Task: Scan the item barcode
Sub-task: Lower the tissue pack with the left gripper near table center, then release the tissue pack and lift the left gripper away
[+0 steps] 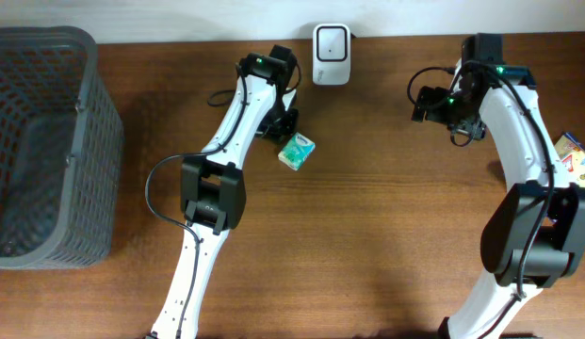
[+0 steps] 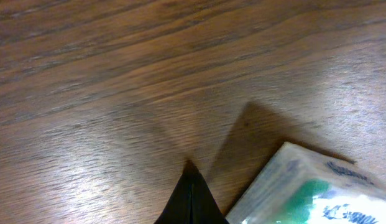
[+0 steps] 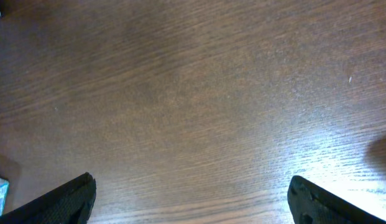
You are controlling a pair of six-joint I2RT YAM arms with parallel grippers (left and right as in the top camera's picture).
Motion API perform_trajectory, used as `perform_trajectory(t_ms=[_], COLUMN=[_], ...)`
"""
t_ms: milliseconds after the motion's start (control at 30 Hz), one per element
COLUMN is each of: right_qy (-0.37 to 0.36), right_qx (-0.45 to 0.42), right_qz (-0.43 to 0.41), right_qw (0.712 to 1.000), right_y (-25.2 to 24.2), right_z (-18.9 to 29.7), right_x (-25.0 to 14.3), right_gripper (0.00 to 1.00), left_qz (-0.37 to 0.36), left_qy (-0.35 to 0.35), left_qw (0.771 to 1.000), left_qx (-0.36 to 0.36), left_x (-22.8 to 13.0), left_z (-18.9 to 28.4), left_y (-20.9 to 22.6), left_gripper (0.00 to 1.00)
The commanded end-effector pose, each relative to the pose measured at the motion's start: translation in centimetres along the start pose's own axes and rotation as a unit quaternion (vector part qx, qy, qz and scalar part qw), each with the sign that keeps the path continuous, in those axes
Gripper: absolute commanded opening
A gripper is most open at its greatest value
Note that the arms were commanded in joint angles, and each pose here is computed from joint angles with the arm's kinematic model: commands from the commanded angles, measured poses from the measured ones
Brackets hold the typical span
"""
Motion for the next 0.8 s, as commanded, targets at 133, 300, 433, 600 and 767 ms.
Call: perform_trajectory(t_ms=[133, 300, 433, 600, 767], right_qy=[0.004, 0.004, 0.004, 0.004, 0.005], right_qx=[-0.008, -0.008, -0.008, -0.008, -0.008], right_qz=[0.0, 0.0, 0.0, 0.0, 0.0], right_qw=[1.0, 1.0, 1.0, 1.0, 1.0], right_y=[0.1, 0.1, 0.1, 0.1, 0.0], right_z=[-0.3, -0.3, -0.3, -0.3, -0.3], right_x=[-0.1, -0.1, -0.1, -0.1, -0.1], right_gripper=[0.99, 0.99, 0.99, 0.99, 0.99], left_qz=[0.009, 0.011, 0.005, -0.001, -0.001], left_qy=[0.018, -0.029, -0.055, -0.013, 0.043], left_qw=[0.999, 0.999, 0.997, 0.997, 0.998], left_qx=[0.031, 0.006, -0.049, -0.07, -0.05], left_x=[-0.1, 0.1, -0.3, -1.0, -1.9], left_z=[-2.1, 3.7, 7.6, 5.8, 1.9], left_y=[0.7, 0.7, -0.2, -1.2, -1.5], left_gripper=[0.0, 0.0, 0.0, 0.0, 0.0])
Point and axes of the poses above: each gripper's point midway between its finger pads, its own z axis back along the fingers, its own y axis along the line the jaws close on, x = y × z, the point moved 10 cm from there along z, back along the fingers, and after that the axes turned 10 degrees about z, right-handed, at the moved point
